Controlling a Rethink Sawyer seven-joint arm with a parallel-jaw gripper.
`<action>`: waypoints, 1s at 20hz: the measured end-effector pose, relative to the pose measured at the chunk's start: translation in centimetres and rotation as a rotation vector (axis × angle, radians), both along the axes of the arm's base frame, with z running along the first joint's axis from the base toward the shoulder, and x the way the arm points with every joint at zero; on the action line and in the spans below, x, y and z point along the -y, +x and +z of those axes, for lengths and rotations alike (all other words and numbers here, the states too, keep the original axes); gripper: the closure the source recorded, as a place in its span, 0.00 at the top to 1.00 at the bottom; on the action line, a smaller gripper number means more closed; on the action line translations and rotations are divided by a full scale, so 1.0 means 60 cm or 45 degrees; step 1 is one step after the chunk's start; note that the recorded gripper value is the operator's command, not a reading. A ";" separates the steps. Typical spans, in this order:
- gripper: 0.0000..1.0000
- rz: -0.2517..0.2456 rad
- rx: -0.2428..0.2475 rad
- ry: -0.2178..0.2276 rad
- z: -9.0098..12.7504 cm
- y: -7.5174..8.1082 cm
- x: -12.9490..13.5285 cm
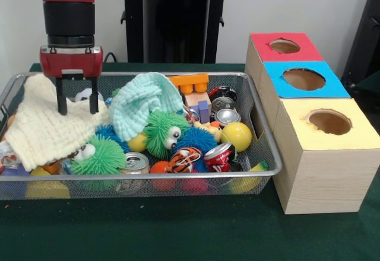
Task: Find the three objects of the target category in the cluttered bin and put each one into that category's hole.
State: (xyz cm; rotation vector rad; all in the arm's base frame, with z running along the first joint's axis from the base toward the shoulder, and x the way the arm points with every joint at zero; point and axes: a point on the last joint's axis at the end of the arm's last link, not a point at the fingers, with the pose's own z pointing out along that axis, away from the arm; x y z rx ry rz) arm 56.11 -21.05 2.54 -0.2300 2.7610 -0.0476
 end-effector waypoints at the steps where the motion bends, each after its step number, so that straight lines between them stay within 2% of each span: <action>1: 1.00 -0.011 0.010 0.012 -0.006 0.007 0.005; 5: 1.00 -0.035 0.024 0.030 -0.025 0.018 0.020; 11: 1.00 -0.020 0.027 0.027 -0.061 0.022 0.027; 12: 0.00 -0.012 0.028 0.027 -0.072 0.021 0.026; 20: 0.00 -0.002 0.044 0.032 -0.083 0.022 0.024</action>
